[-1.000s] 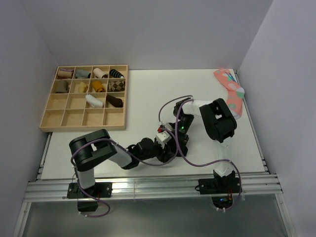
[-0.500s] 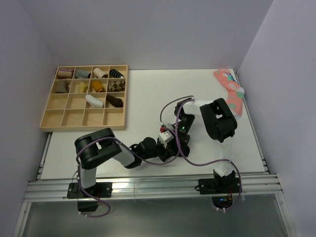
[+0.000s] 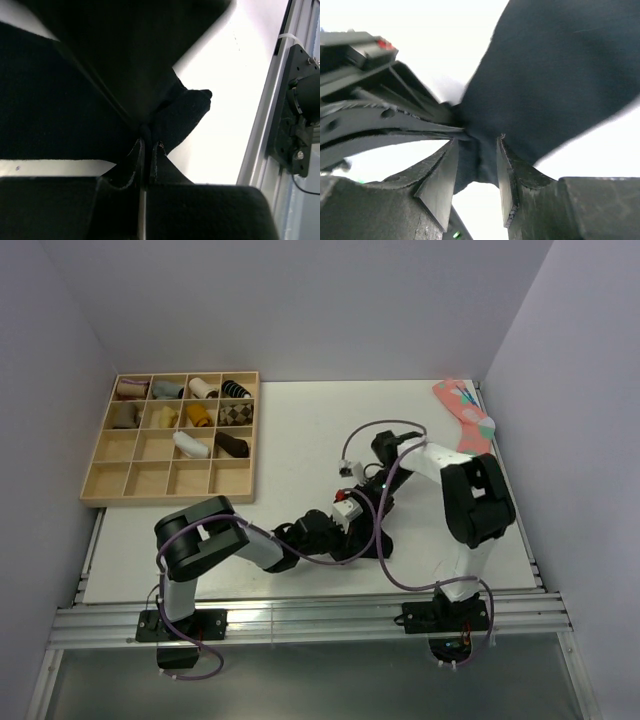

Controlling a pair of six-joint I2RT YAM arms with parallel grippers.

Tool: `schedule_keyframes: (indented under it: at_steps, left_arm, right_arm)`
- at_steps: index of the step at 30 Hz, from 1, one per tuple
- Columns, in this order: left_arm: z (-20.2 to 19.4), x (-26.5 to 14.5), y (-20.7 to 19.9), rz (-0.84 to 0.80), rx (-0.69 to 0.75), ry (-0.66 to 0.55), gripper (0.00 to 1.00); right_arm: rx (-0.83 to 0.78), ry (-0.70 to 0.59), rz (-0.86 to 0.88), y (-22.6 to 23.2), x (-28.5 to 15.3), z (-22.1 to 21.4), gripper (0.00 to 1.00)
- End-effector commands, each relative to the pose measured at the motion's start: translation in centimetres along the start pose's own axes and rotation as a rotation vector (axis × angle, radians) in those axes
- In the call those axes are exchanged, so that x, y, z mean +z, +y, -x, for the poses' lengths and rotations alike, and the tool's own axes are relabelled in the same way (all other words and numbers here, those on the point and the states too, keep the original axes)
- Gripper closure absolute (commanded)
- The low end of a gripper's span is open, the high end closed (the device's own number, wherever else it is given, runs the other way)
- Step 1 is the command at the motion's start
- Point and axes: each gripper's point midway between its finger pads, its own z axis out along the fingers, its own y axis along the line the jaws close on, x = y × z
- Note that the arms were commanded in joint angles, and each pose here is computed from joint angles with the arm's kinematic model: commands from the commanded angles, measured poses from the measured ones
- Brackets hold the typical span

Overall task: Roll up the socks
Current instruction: Roll the sock at the center of the board.

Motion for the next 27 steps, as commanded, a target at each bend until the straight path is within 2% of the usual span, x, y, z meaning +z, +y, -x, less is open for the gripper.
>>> schedule_keyframes:
  at_steps: [1,4,11,22,27]
  left_arm:
    - [-5.4,-0.7,1.4,0.065,-0.079,0.214,1.00]
    - [-5.5,-0.8,2.0,0.090,-0.134,0.240,1.00]
    - [-4.5,-0.8,3.4,0.100,-0.276,0.292,1.00]
    - [-2.5,0.2,3.7,0.109,-0.398,0.412,1.00]
    - [-2.0,0.5,3.3,0.109,-0.423,0.471,1.00]
  right_arm:
    - [-0.020,-0.219,-0.119,-1.8,-4.0,3.2,0.56]
    - [-0.032,-0.301,-0.185,-2.6,-6.5,3.2,0.55]
    - [-0.158,-0.361,-0.292,-3.4,-9.1,1.2,0.56]
    - [-0.539,-0.334,-0.378,-1.4,-8.3,-2.6,0.55]
    - [-0.628,-0.334,-0.342,0.4,-7.5,-3.7,0.51]
